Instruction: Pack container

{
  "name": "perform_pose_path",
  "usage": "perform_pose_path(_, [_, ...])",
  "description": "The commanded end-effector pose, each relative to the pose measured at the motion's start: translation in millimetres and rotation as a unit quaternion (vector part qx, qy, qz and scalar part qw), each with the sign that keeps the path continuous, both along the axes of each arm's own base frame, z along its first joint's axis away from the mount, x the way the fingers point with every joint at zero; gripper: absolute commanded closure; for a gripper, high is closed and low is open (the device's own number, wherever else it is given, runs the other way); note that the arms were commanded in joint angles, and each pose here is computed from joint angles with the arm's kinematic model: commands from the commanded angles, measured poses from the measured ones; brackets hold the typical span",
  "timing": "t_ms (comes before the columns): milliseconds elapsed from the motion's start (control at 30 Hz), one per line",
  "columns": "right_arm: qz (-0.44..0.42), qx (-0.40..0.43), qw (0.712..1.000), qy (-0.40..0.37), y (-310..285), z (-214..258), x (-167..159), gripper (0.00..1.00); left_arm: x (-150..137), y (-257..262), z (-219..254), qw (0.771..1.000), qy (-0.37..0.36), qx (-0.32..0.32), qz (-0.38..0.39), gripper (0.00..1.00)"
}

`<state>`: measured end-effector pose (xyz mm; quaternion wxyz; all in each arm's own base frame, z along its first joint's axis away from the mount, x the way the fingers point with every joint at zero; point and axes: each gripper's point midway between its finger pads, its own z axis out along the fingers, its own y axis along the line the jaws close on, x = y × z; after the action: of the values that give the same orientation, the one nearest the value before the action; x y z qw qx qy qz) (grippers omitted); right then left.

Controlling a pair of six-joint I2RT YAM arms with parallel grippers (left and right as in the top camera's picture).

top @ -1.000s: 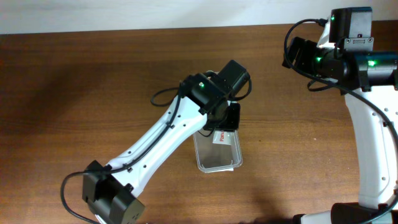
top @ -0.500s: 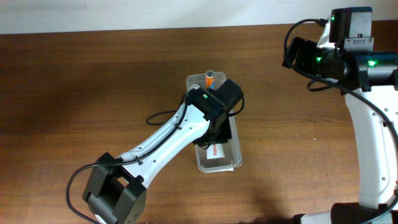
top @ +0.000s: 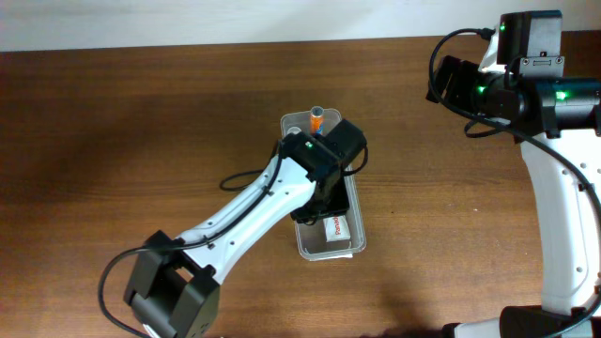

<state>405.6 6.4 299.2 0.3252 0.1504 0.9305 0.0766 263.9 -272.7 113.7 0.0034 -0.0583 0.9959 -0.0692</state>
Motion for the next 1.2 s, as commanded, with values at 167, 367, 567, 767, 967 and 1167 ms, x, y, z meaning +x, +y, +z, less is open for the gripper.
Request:
perform_pose_path(167, [-0.001, 0.002, 1.000, -0.004, -0.6, 2.8, 1.8, 0.02, 34.2, 67.8, 89.5, 0.992, -0.119, -0.037, 0.014, 0.43])
perform_pose_path(367, [-0.001, 0.002, 1.000, -0.004, -0.6, 2.8, 1.8, 0.02, 60.7, 174.9, 133.0, 0.977, -0.207, 0.028, 0.040, 0.03])
perform_pose_path(567, [-0.001, 0.002, 1.000, -0.004, -0.6, 2.8, 1.8, 0.02, 68.0, 251.5, 137.6, 0.973, -0.211, 0.071, 0.068, 0.01])
perform_pose_path(767, [-0.001, 0.002, 1.000, -0.004, -0.6, 2.8, 1.8, 0.02, 67.7, 302.7, 137.3, 0.964, -0.206, 0.095, 0.141, 0.01])
perform_pose_path(967, [-0.001, 0.002, 1.000, -0.004, -0.6, 2.8, 1.8, 0.02, 70.3, 315.0, 139.5, 0.958, -0.214, 0.106, 0.157, 0.01])
perform_pose_path(1167, [-0.001, 0.002, 1.000, -0.004, -0.6, 2.8, 1.8, 0.02, 70.2, 315.0, 139.4, 0.959, -0.213, 0.106, 0.157, 0.00])
